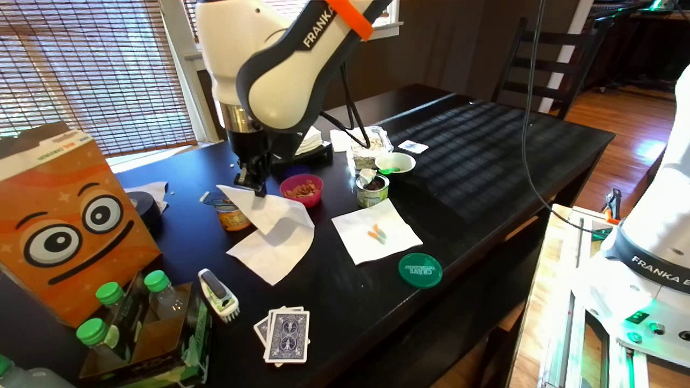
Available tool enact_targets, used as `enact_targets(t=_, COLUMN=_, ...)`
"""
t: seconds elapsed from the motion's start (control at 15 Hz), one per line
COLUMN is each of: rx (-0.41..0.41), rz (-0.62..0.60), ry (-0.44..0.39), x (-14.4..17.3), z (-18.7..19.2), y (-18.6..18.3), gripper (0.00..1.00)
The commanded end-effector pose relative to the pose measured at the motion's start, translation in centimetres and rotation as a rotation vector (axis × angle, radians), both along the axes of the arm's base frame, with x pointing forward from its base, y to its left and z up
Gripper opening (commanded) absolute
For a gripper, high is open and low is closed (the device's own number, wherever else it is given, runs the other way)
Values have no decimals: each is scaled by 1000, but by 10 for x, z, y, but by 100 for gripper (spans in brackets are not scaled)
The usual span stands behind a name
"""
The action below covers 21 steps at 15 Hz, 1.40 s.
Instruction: Pick up the two tissues
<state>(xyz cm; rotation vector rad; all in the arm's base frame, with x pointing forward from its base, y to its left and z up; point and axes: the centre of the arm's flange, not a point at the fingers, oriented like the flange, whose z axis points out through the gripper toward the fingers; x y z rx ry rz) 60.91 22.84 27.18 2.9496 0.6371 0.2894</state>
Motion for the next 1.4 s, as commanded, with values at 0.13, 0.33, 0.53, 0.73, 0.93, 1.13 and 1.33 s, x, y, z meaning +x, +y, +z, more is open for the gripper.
enact_targets(t=0.13, rx=3, rz=-11, ry=-127, x=-15, z=46, y=-4, gripper=0)
enact_targets(t=0.33, rx=69, rz=-31, ry=-194, x=-18, z=65, y=-2, gripper=0)
enact_targets(t=0.53, rx=96, rz=-80, ry=-241, x=-23, z=79, y=-3, gripper=0)
enact_targets(t=0.73, rx=122, rz=-134, ry=-259, x=-28, z=90, y=-6, gripper=0)
enact_targets(t=0.93, rx=176, rz=-200, ry=-241, x=-38, z=105, y=-8, gripper=0)
enact_targets(t=1.13, rx=234, rz=-250, ry=-254, x=-52, z=126, y=-10, gripper=0)
enact_targets(t=1.33, rx=324, rz=-291, ry=-307, x=-62, z=147, y=-13, gripper=0)
